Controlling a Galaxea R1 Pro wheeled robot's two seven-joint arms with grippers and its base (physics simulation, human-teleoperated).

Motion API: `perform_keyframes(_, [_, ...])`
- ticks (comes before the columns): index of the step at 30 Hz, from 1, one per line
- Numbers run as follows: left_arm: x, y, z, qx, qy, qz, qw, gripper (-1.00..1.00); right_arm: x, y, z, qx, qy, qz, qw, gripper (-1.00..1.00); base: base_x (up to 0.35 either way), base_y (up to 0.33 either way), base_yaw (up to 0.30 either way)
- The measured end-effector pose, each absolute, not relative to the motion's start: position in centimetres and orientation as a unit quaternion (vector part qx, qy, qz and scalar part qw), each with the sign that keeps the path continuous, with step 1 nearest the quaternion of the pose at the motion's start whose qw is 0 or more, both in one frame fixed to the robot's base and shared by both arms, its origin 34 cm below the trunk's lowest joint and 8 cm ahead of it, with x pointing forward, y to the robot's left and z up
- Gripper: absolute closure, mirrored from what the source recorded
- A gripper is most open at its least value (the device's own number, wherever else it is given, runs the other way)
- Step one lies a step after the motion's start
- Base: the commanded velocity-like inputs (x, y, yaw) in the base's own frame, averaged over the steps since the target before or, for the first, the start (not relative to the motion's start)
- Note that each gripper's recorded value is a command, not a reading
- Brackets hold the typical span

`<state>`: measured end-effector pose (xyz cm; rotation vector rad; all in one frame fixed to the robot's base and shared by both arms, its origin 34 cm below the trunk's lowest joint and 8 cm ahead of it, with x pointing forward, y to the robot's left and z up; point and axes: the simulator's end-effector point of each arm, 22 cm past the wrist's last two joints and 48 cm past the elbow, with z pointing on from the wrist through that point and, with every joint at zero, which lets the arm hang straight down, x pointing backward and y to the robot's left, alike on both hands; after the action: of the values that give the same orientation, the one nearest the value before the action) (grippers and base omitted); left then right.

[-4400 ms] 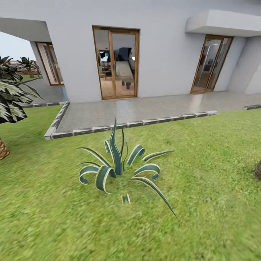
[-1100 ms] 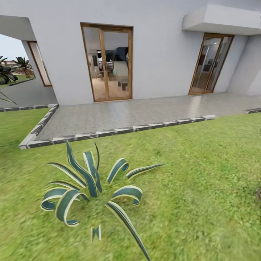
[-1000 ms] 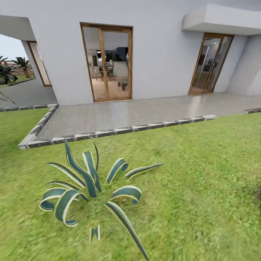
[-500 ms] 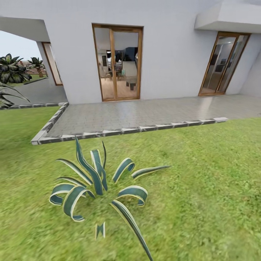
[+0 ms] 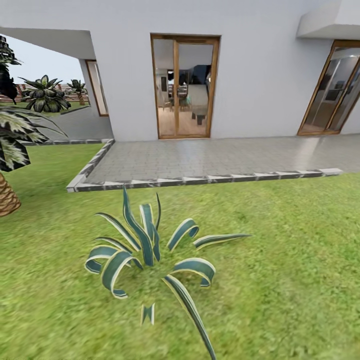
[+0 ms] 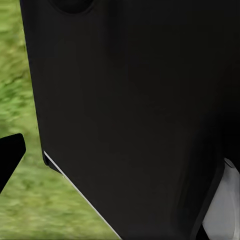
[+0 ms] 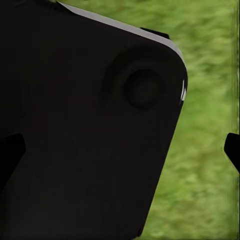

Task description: Take the three Easter eggs out of the wicker basket on the lawn in the garden, then place them on the lawn next to a single tree (choose any tree) so that all three eggs are next to the same tree and none are left in the basket.

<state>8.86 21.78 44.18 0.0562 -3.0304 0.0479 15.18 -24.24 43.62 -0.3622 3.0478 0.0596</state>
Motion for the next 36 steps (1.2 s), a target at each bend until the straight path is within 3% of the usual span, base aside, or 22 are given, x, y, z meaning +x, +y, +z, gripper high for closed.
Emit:
perform_keyframes(17, [8.85,21.54,44.19,0.017,-0.998,0.017,0.055,-1.00,15.07,-24.17,43.63,-0.120,0.992,0.021,0.034,-1.00,0.134,-0.306,0.002])
perform_keyframes(28, [8.86,21.42,44.19,0.017,-0.998,0.018,0.055,-1.00,15.10,-24.22,43.62,-0.120,0.992,0.020,0.035,-1.00,0.016,-0.332,0.000])
perform_keyframes(36, [9.06,21.69,44.16,0.022,-0.998,0.016,0.052,-1.00,15.16,-24.28,43.62,-0.120,0.992,0.019,0.036,-1.00,0.000,0.000,0.000])
